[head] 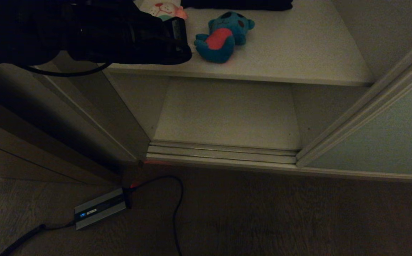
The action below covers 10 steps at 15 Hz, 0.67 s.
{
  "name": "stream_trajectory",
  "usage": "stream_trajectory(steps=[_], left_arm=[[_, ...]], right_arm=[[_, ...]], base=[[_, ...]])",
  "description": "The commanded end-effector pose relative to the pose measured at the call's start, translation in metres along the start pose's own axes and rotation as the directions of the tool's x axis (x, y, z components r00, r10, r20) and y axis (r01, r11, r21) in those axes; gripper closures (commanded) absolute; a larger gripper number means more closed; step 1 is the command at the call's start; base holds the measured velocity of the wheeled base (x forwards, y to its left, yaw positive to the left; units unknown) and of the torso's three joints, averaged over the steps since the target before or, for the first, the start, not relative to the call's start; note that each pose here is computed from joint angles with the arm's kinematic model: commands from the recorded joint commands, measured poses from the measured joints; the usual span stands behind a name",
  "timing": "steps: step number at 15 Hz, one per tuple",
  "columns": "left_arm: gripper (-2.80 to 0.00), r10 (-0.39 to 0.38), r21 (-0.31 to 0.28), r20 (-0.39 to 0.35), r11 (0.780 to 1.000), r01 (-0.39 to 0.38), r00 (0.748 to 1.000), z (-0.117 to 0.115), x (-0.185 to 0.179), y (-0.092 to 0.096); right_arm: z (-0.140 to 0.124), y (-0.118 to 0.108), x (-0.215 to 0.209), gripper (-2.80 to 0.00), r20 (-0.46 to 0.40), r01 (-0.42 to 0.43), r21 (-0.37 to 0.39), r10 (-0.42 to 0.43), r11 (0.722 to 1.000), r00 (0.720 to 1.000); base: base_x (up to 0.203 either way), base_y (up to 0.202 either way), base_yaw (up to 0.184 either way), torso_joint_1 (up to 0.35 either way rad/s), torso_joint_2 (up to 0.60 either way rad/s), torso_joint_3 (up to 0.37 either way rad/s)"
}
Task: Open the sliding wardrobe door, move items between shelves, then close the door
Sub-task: Open the door
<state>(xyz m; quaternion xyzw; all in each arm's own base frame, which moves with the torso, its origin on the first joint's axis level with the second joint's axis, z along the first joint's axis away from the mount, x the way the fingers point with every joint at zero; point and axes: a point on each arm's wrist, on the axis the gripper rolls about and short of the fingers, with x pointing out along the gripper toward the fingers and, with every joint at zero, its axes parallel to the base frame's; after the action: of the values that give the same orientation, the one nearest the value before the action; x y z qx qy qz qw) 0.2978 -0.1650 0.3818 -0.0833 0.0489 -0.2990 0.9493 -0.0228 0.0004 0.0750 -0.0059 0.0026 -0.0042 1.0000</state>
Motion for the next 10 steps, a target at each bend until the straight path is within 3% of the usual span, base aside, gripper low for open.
stream_trajectory(steps=[1,3,10], left_arm=[[0.0,-0.008,-0.001,-0.014,1.0,0.008,1.0,-0.0042,0.0049,-0.0019],[0.0,-0.014,-0.001,-0.016,1.0,0.014,1.0,-0.0053,0.0059,-0.0046],[0.0,-0.011,-0.002,-0.03,1.0,0.011,0.999,-0.0099,0.0109,-0.0055]], right_arm=[[-0.0008,0.0,0.0003,0.0,-0.004,-0.001,0.0,0.001,1.0,1.0],[-0.0012,0.0,0.0004,0.0,-0.005,-0.001,0.0,0.001,1.0,1.0],[-0.0009,0.0,0.0002,0.0,-0.003,-0.001,0.0,0.001,1.0,1.0]], base=[[0.0,0.0,0.0,0.0,0.0,0.0],[0.0,0.0,0.0,0.0,0.0,0.0],[0.185,0.0,0.001,0.001,0.0,0.003]])
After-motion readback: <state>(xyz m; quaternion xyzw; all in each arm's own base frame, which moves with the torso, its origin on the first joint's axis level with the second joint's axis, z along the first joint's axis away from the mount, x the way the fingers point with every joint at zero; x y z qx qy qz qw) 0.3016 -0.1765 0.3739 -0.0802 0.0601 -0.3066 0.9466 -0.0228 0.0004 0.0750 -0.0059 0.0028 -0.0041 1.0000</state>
